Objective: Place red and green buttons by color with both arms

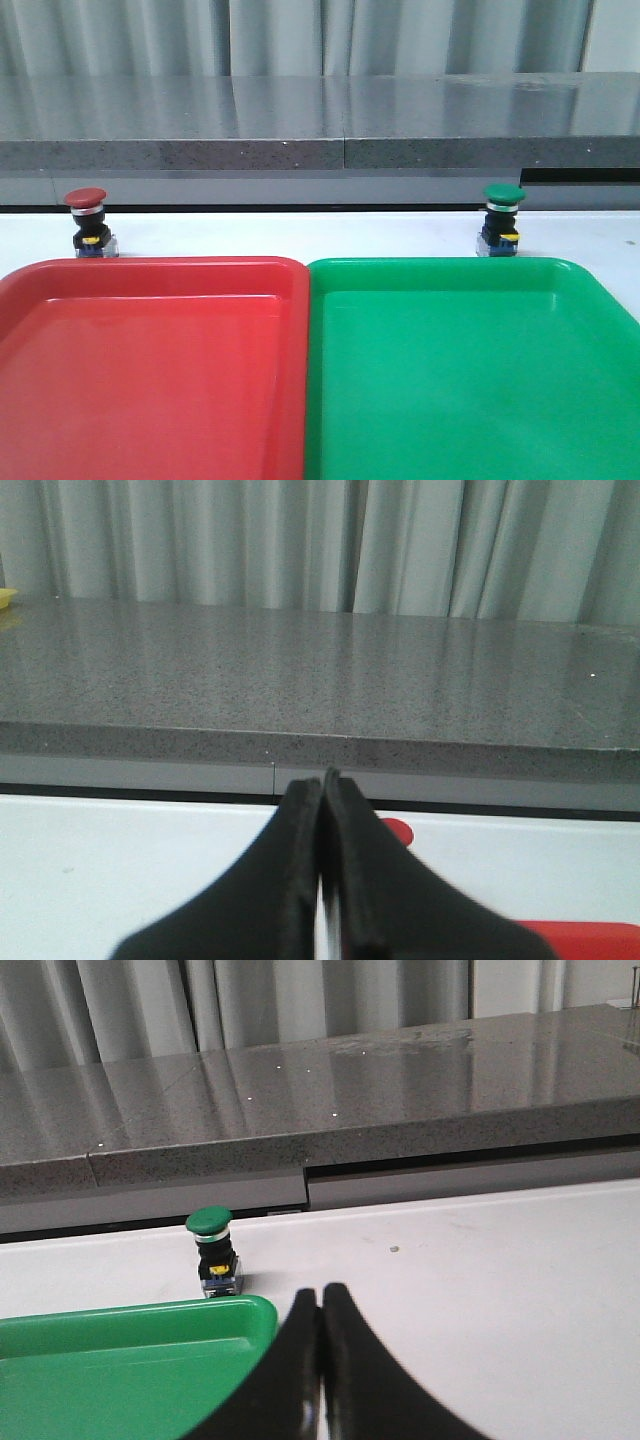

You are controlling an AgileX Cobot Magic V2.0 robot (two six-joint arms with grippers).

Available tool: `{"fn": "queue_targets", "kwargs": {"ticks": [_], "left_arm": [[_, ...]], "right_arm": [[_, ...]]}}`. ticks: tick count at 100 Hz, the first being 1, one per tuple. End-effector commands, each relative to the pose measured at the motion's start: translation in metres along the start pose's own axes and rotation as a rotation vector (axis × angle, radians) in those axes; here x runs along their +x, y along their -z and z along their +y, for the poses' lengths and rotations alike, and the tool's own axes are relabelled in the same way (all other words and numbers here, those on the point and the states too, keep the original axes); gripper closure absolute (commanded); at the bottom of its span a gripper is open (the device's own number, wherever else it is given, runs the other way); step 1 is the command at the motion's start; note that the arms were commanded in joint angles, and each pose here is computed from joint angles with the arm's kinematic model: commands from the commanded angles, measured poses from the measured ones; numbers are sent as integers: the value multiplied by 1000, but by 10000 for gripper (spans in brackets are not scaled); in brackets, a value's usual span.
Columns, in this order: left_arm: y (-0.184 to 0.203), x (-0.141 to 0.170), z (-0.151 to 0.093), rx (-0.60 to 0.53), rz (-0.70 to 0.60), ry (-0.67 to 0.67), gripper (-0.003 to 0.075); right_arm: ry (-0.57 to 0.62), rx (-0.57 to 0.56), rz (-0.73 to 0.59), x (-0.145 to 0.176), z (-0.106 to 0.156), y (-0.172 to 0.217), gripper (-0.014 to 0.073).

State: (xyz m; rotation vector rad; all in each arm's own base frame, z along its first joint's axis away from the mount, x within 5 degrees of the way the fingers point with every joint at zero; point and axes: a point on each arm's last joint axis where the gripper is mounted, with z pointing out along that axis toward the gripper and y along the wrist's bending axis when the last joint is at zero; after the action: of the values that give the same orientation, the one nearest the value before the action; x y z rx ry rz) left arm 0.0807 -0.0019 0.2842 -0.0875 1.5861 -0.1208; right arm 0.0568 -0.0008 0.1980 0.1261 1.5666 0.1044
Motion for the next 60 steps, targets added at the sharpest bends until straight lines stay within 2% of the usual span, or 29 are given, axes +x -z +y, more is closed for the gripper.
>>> {"fn": "queue_targets", "kwargs": {"ticks": [1, 20, 25, 32, 49, 54, 60], "left_arm": [[-11, -31, -4, 9, -80, 18, 741], [-44, -50, -7, -3, 28, 10, 738], [-54, -54, -7, -7, 66, 10, 713], [-68, -58, -8, -12, 119, 10, 622], [-105, -66, -9, -21, 192, 11, 280], [-118, -67, -9, -24, 216, 11, 229], [-132, -67, -9, -28, 259, 11, 217]], "right_arm": [[21, -18, -124, -15, 2, 3, 659], [21, -18, -124, -15, 2, 3, 659], [21, -18, -124, -15, 2, 3, 659], [21, -18, -124, -15, 2, 3, 659], [21, -18, -124, -15, 2, 3, 659], [21, -18, -124, -15, 2, 3, 659], [21, -18, -124, -15, 2, 3, 659]]}}
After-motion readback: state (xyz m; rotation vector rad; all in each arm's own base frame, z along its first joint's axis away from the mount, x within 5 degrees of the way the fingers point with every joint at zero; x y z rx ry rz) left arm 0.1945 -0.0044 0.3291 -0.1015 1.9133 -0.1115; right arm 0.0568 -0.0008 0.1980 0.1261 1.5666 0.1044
